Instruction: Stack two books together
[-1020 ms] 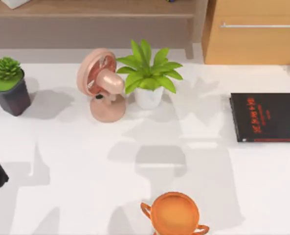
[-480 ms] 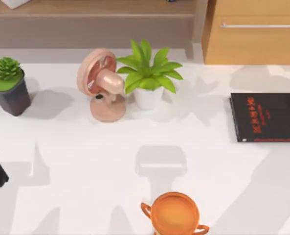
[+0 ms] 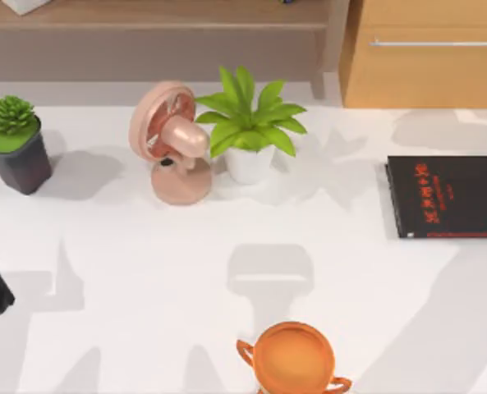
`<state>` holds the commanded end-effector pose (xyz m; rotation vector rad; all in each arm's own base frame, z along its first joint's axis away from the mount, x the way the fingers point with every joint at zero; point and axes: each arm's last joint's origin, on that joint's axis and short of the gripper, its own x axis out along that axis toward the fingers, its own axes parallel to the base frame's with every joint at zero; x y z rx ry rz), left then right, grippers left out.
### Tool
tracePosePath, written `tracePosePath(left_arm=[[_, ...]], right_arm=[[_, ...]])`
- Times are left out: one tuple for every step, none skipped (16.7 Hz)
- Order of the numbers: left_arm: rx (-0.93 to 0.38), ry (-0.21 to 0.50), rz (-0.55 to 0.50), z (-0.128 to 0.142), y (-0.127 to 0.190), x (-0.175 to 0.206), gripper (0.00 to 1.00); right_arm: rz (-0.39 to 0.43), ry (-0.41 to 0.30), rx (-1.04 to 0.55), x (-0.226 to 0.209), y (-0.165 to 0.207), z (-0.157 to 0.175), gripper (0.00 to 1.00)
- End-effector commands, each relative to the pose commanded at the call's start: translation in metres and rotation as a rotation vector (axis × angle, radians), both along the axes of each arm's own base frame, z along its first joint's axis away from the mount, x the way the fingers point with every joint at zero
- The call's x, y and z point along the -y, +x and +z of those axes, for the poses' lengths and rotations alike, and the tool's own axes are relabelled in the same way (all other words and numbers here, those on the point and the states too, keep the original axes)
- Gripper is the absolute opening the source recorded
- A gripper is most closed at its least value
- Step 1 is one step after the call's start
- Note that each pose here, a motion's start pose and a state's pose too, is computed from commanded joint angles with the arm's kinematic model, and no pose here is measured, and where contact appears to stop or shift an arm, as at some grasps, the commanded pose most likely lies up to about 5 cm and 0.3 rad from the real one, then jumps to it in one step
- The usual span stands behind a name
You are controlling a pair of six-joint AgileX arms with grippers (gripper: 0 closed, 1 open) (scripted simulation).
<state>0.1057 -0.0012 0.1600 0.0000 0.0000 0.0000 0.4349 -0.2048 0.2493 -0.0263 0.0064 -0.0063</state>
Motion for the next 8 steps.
tracePosePath(left_arm=[[0.0, 0.0, 0.0, 0.0, 0.0, 0.0, 1.0], [0.0, 0.0, 0.0, 0.0, 0.0, 0.0, 1.0], [0.0, 0.0, 0.0, 0.0, 0.0, 0.0, 1.0], [0.0, 0.0, 0.0, 0.0, 0.0, 0.0, 1.0], [0.0, 0.0, 0.0, 0.0, 0.0, 0.0, 1.0], [0.0, 0.0, 0.0, 0.0, 0.0, 0.0, 1.0], [0.0, 0.0, 0.0, 0.0, 0.0, 0.0, 1.0], [0.0, 0.0, 0.0, 0.0, 0.0, 0.0, 1.0]], right_arm=[[-0.001, 0.0, 0.001, 0.0, 0.004, 0.0, 1.0], [-0.001, -0.001, 0.001, 0.0, 0.008, 0.001, 1.0], [0.0, -0.001, 0.001, 0.0, 0.013, 0.001, 1.0], [0.0, -0.001, 0.001, 0.0, 0.018, 0.0, 1.0], [0.0, -0.001, 0.001, 0.001, 0.022, 0.0, 1.0], [0.0, -0.001, 0.001, 0.001, 0.025, 0.0, 1.0], [-0.001, 0.0, 0.001, 0.002, 0.027, 0.0, 1.0], [-0.001, 0.0, 0.001, 0.002, 0.027, 0.0, 1.0]])
